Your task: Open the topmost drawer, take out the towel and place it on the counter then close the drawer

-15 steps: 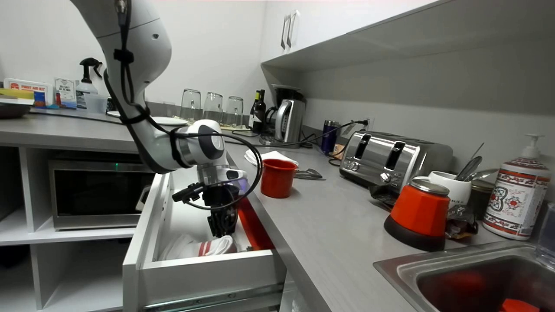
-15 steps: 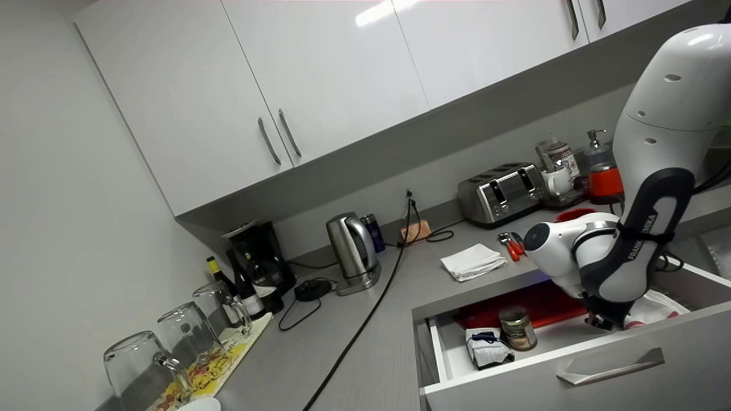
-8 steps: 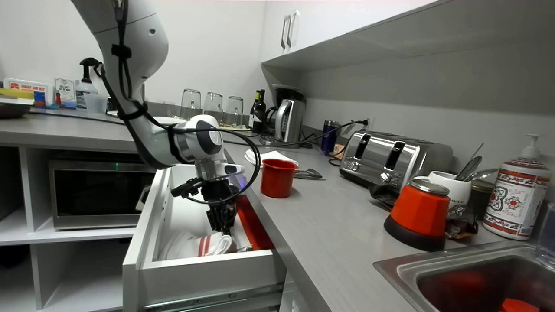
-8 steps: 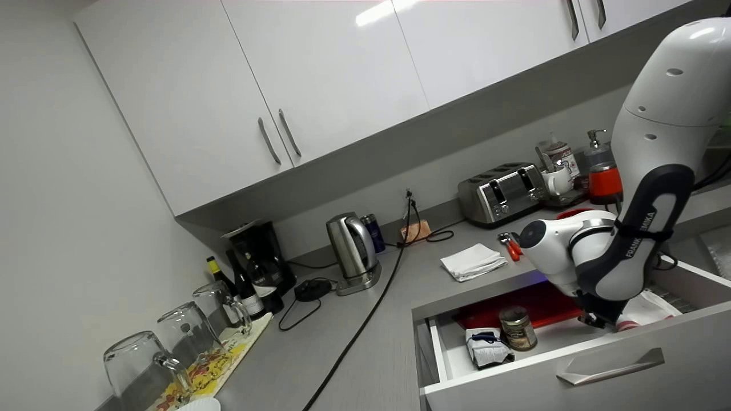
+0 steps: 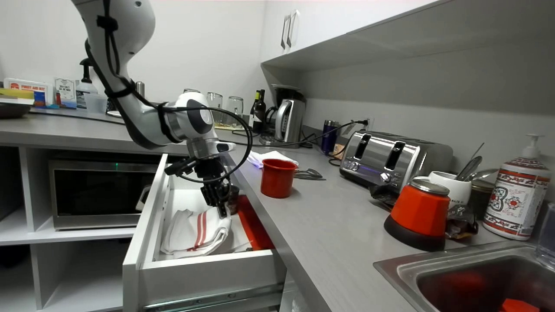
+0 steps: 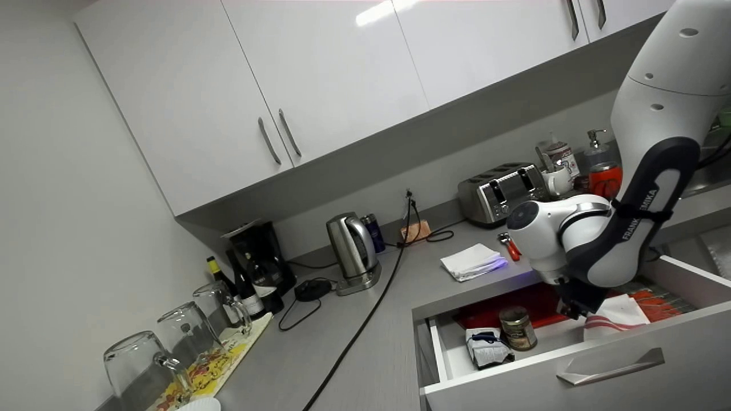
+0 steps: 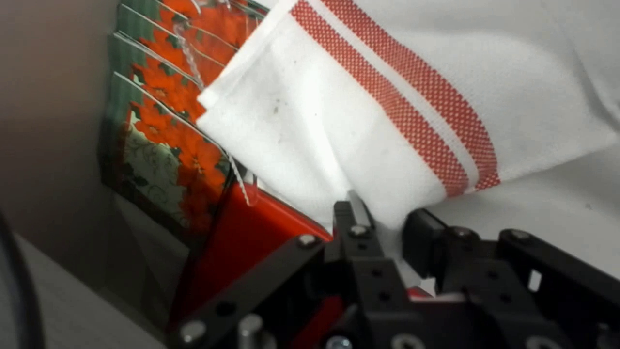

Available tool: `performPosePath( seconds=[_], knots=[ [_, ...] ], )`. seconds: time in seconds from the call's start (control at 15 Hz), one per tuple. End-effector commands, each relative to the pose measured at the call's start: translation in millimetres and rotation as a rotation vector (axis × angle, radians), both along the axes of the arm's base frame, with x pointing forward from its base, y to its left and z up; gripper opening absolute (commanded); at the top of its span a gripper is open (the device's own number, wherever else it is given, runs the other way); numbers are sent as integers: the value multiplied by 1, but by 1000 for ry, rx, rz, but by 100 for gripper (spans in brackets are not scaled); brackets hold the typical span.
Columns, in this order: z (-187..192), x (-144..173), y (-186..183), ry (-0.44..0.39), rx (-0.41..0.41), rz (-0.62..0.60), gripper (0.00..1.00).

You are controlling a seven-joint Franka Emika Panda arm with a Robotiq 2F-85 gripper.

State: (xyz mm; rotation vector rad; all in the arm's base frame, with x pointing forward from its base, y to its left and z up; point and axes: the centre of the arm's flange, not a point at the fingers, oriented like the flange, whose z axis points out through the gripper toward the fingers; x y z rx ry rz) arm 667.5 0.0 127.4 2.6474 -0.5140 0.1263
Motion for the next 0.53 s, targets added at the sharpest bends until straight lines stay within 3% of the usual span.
performPosePath(
  seconds=[0.0,0.47],
  knots=[
    [33,-18,14,-48,3,36,4],
    [84,-28,36,-139,17,117,4]
  ],
)
